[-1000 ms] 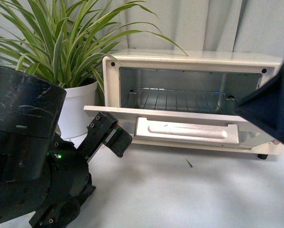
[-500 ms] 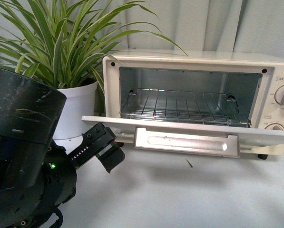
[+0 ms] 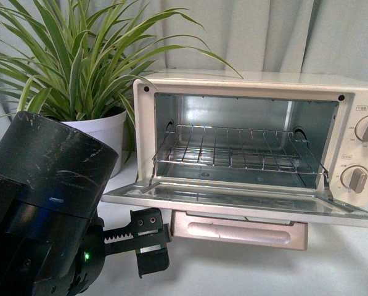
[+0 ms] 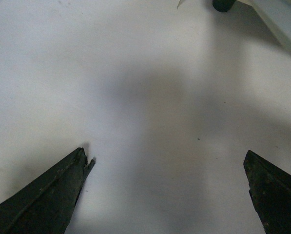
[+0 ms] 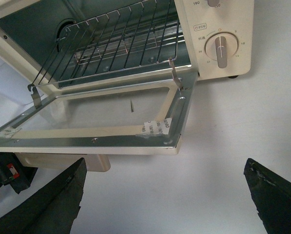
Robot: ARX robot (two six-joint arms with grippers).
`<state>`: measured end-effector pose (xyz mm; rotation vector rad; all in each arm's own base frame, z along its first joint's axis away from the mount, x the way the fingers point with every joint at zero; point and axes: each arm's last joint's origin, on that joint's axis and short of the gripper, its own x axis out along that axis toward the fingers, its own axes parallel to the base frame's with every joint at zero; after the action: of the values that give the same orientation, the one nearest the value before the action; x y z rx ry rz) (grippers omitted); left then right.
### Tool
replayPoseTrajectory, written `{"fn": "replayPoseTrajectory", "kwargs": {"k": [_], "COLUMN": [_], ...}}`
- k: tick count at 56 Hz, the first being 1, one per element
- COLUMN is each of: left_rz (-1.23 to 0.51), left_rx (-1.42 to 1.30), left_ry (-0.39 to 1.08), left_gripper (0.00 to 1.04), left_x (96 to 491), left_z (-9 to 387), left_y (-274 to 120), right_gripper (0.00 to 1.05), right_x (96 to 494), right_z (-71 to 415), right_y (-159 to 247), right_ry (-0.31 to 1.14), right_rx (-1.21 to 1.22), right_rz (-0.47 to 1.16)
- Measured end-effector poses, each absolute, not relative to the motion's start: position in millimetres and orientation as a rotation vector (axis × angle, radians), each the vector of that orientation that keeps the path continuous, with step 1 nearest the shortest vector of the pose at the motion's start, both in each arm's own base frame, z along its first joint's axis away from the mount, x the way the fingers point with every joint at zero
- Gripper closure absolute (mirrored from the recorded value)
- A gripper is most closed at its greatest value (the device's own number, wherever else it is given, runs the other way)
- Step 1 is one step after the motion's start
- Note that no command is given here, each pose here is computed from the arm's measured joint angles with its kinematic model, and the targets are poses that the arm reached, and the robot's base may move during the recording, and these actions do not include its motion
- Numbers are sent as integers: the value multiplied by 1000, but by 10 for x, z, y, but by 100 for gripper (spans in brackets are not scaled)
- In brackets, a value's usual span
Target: Open oven
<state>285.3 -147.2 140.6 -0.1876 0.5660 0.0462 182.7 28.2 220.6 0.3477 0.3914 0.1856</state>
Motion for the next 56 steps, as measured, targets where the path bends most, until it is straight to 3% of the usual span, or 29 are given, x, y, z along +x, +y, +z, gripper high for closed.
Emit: {"fn": "replayPoseTrajectory", "kwargs": {"k": [22, 56], "left_rz": [4, -76], "left_rx": [184, 244], "left_ry": [556, 535], "left_gripper": [7, 7], "left_x": [2799, 2394], "left_z": [1315, 1365], "left_y": [-1466, -1302], "right_gripper": [9, 9], "right_x": [1814, 1689], "right_z": [2154, 2115], "right_y": [283, 263], "right_ry": [406, 402], "right_rx": [344, 282], "right_rz": [184, 211]}}
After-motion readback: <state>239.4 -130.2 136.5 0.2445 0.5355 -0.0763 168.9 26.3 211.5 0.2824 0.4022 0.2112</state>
